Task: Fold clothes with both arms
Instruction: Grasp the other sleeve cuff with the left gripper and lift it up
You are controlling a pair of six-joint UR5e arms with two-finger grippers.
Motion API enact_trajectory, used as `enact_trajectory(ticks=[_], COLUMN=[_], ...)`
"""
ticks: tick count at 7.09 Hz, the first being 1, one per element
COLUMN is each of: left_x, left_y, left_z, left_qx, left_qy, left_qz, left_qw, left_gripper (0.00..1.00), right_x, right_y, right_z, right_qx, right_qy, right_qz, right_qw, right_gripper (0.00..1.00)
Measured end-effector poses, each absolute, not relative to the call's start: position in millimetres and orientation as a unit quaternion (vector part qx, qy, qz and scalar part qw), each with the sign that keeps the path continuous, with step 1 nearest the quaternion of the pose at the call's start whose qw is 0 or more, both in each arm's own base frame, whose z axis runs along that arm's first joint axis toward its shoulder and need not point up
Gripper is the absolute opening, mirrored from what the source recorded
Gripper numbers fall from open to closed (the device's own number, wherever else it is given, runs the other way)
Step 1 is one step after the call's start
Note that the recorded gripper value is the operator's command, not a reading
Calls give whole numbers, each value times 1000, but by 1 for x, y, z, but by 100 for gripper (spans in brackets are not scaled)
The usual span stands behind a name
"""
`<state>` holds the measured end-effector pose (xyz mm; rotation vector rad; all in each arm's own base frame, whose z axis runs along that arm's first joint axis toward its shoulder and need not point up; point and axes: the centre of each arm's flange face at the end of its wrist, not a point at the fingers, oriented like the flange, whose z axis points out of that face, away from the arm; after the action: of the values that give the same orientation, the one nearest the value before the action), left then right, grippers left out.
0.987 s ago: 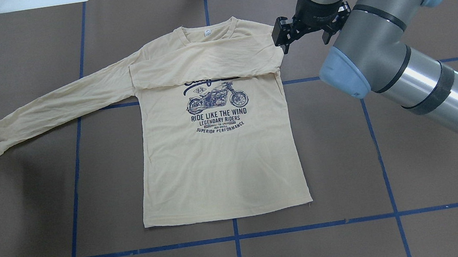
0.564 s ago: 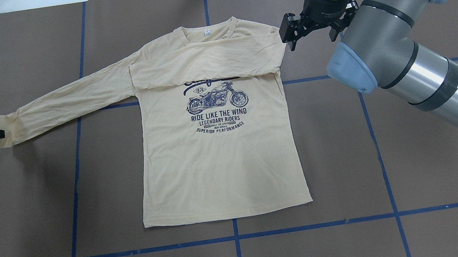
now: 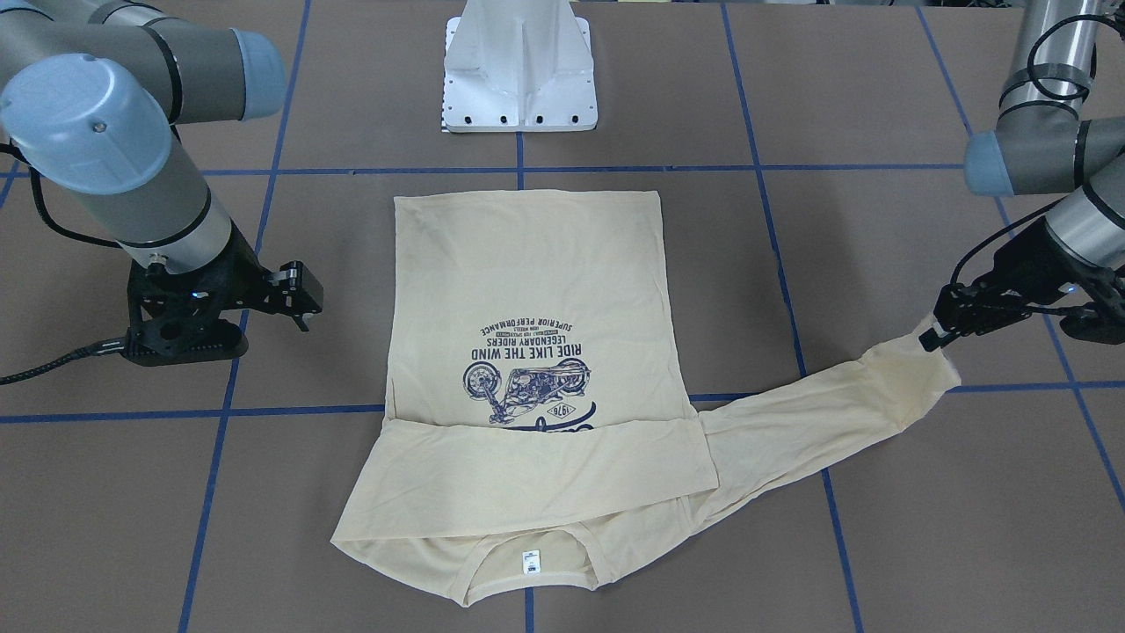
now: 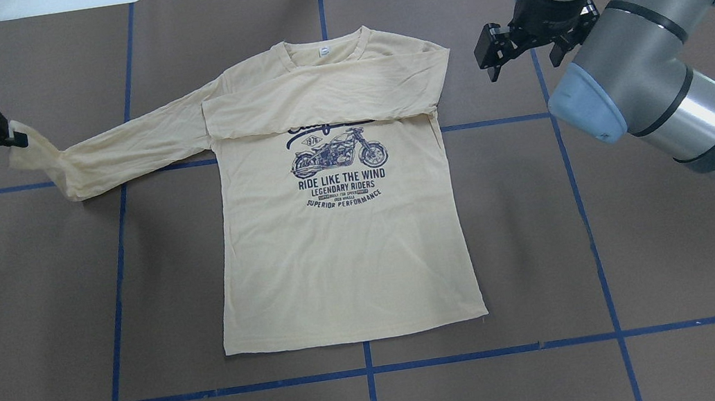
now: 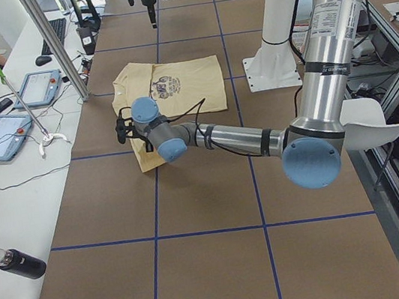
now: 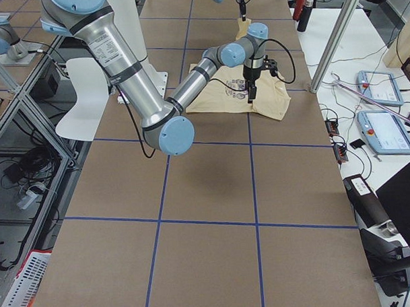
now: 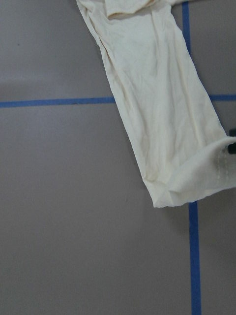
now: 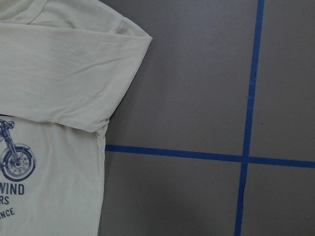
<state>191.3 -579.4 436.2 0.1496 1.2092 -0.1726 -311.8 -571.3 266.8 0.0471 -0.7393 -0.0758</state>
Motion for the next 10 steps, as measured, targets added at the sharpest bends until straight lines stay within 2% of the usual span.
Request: enact_trajectory(ticks=[3,6,10], left_x=[211,221,283], left_y=[-607,-605,-609], left_z=[297,153,52], left_qx=[-2,-32,-52], left_qy=[639,687,706], left_qz=[-113,-125,-100], left_qw=[761,715,700], left_gripper=[0,0,0], right_x=[-290,-284,-272], right_y=[-569,-565,-565], right_z=[287,303,318], right_qx=[18,14,5], right_qy=[-361,-356,-356], right_qz=[-40,-42,-36], right_qw=[931,933,934], right_gripper=[100,100,100])
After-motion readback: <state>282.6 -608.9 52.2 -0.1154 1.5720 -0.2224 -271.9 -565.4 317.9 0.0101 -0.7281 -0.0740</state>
